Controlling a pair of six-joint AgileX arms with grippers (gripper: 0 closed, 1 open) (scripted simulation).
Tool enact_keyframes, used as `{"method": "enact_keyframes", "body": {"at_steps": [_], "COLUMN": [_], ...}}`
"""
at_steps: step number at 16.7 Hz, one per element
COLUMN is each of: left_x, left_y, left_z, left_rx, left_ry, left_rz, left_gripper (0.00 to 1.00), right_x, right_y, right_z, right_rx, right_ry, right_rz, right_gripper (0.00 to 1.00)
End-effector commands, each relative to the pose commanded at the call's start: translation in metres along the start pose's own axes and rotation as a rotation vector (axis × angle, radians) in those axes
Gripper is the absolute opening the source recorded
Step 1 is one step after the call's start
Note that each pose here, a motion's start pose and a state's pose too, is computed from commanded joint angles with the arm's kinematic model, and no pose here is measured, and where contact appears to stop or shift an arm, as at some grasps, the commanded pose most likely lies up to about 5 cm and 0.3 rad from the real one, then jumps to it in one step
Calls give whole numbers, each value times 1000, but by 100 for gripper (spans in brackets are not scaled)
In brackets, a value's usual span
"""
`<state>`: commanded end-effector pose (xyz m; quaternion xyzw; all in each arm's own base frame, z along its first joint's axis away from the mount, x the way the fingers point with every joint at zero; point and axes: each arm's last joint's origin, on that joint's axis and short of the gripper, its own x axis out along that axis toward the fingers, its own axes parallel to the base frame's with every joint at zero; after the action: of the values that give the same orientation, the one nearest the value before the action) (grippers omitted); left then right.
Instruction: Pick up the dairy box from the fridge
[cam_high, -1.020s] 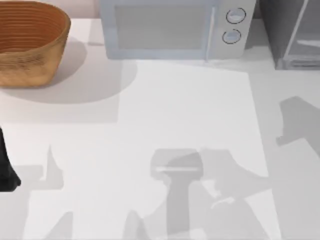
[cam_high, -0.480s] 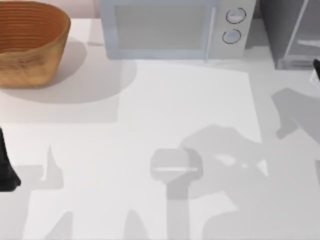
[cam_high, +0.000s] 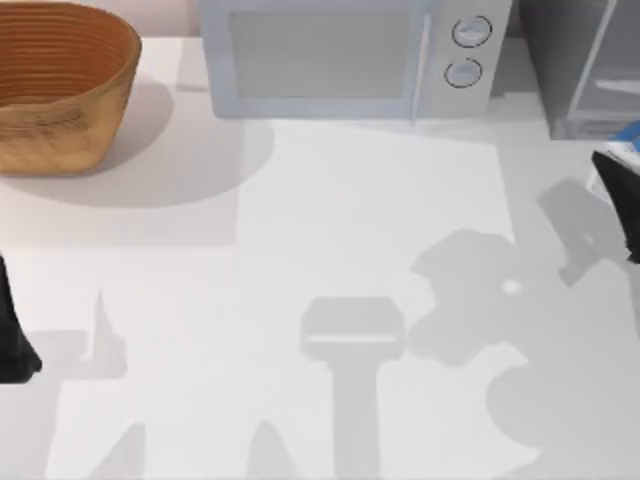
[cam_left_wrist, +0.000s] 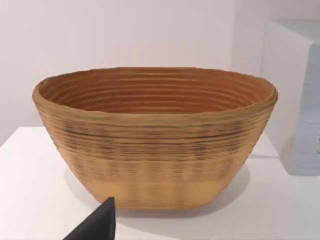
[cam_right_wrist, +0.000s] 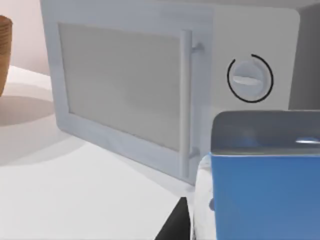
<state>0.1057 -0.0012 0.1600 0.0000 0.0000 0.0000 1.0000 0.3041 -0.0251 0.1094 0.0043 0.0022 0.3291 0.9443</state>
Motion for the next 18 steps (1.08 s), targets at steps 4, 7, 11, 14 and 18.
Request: {"method": "enact_keyframes", "body": {"at_steps": [4,7,11,14,18], "left_x": [0,0,0,0,0], "left_y": [0,0,0,0,0], "left_z": [0,0,0,0,0], "left_rx": [0,0,0,0,0], "left_ry": [0,0,0,0,0], "left_rz": [0,0,0,0,0], "left_gripper": [100,100,100,100,100], "right_x": [4,5,5,7,37], "right_y": [-9,-12,-12,-10,-8], "right_z": [-34,-47,-47,-47,-55], "right_rx": [1,-7,-7,-4,-14], "right_ry": [-1,-6,-6,-4,-11], "right_rz": [67,95,95,101,117], "right_gripper": [0,0,0,0,0]}}
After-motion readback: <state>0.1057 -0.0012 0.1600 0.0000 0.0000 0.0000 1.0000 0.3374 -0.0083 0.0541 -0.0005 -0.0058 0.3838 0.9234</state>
